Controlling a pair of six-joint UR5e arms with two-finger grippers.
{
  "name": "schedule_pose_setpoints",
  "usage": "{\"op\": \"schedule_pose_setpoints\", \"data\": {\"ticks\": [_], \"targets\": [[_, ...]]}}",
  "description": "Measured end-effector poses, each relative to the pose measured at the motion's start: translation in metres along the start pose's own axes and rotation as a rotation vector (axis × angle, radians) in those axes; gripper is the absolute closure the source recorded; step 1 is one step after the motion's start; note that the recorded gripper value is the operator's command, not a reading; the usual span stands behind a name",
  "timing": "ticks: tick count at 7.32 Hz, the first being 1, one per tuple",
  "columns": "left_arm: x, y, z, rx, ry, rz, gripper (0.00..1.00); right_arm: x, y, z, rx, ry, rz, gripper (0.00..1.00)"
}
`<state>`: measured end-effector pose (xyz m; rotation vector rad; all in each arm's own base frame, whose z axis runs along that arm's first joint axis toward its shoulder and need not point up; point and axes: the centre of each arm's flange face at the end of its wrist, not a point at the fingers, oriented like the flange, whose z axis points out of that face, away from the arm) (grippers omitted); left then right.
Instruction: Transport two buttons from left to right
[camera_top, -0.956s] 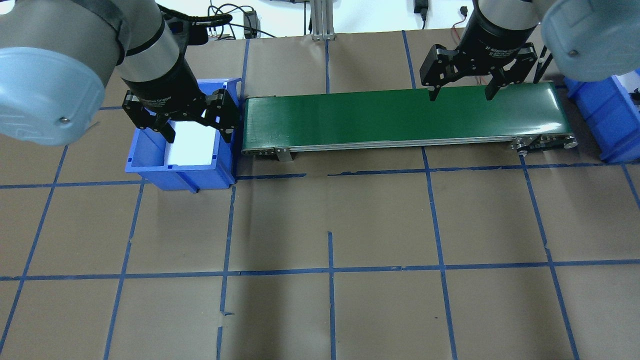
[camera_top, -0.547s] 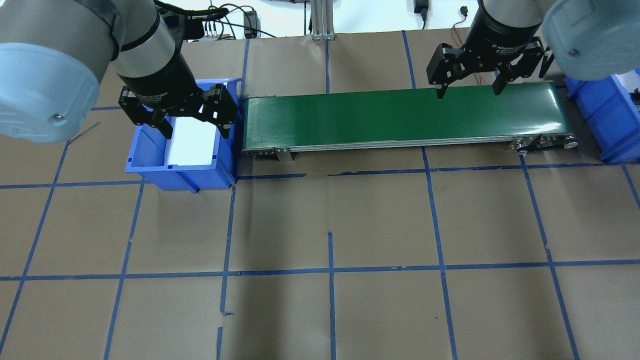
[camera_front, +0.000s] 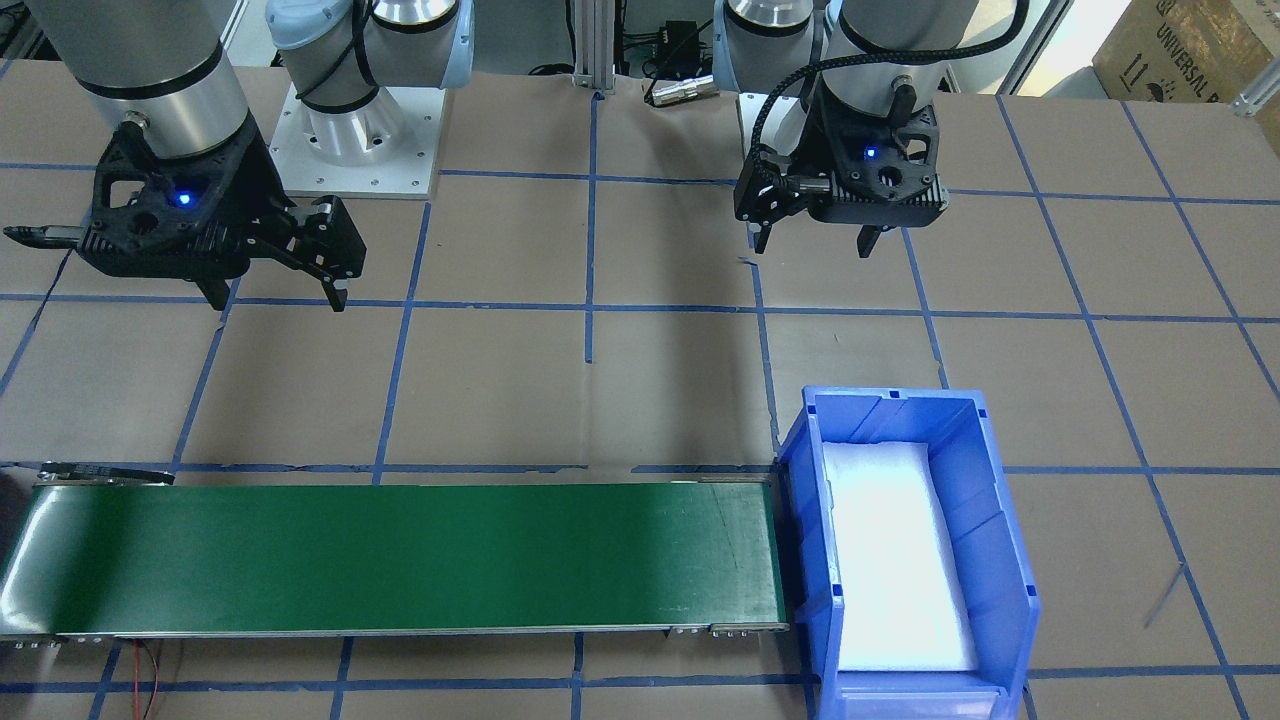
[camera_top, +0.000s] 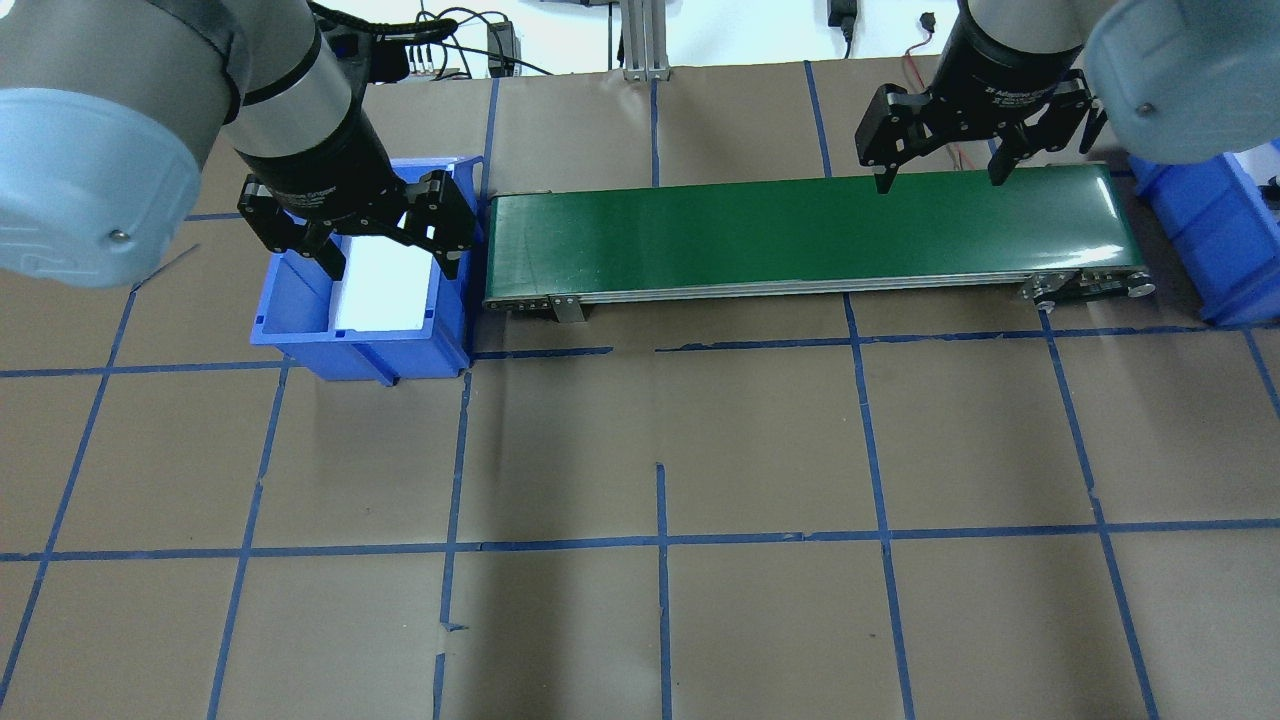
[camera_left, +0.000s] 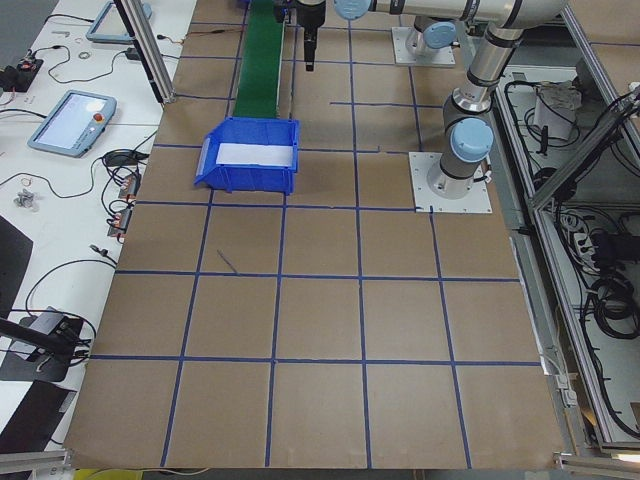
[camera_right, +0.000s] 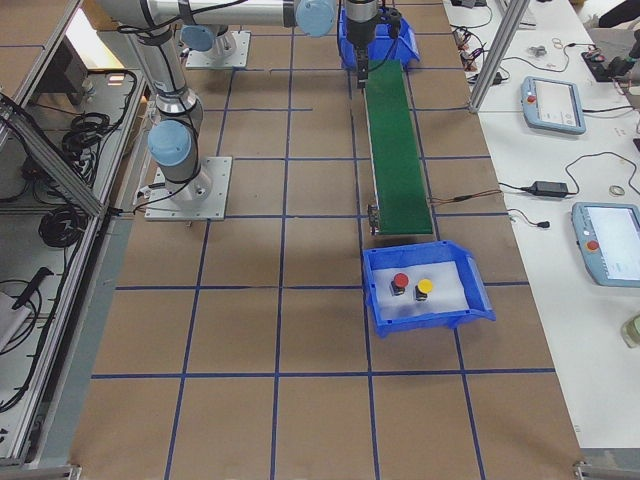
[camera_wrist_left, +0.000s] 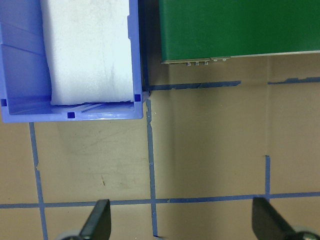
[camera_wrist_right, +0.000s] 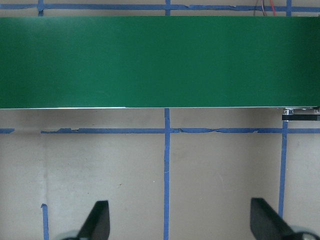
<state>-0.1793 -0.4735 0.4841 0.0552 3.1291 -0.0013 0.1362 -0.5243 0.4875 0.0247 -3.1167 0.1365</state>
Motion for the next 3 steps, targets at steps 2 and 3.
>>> {"op": "schedule_pose_setpoints", "data": {"ticks": [2,3], "targets": [[0.0002,0.0000,0.0027,-0.006,0.000,-0.001,0.00,-0.0007,0.0006,0.0003,-0.001,-0.003,0.001,0.00],[0.0002,-0.0003,0.0026,-0.006,0.000,-0.001,0.00,-0.0007,0.0006,0.0004,-0.001,-0.004,0.002,0.00]]}}
